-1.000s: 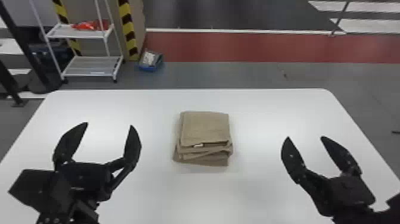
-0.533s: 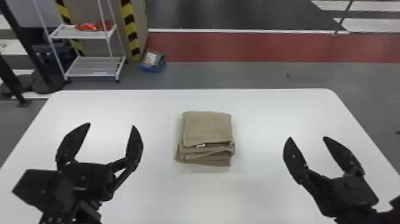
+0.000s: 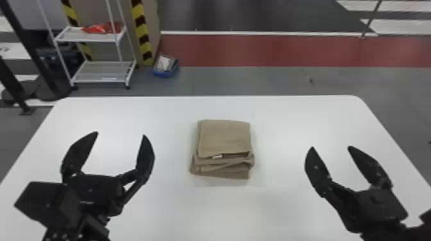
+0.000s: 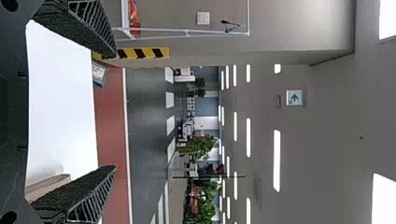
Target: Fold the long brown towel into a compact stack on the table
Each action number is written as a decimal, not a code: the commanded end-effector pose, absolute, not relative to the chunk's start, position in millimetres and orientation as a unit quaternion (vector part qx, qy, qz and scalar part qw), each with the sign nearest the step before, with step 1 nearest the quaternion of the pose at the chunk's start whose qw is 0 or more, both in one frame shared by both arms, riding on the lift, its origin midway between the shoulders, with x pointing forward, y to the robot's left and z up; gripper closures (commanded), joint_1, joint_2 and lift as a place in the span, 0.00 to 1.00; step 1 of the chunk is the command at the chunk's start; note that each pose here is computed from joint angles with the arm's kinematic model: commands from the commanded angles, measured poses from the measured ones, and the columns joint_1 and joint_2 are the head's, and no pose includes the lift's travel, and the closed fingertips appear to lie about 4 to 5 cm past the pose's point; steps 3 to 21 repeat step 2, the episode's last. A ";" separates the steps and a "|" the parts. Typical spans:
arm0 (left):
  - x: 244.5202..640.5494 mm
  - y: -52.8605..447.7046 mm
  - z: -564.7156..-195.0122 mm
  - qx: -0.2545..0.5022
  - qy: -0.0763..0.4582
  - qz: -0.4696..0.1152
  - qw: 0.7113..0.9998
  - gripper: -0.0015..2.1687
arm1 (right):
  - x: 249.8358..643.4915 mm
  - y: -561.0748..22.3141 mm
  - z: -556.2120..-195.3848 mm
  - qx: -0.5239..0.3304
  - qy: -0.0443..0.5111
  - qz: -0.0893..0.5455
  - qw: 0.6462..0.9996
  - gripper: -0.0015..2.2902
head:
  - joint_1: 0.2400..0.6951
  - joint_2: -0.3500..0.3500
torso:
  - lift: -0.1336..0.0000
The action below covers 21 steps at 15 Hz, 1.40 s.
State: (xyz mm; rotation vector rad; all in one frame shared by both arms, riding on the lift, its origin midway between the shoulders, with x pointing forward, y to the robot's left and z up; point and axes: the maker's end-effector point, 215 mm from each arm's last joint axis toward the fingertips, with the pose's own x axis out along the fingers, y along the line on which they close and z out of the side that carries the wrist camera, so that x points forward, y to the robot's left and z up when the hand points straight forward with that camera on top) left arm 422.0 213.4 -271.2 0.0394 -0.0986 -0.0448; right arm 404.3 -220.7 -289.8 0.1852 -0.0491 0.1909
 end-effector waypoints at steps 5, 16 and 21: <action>421.9 212.8 -270.4 0.019 -0.050 -0.023 0.998 0.01 | 403.5 -220.3 -289.3 0.092 -0.025 0.096 0.991 0.04 | 1.00 0.49 | 0.10; 421.9 212.8 -270.4 0.019 -0.050 -0.023 0.998 0.01 | 403.5 -220.3 -289.3 0.092 -0.025 0.096 0.991 0.04 | 1.00 0.49 | 0.10; 421.9 212.8 -270.4 0.019 -0.050 -0.023 0.998 0.01 | 403.5 -220.3 -289.3 0.092 -0.025 0.096 0.991 0.04 | 1.00 0.49 | 0.10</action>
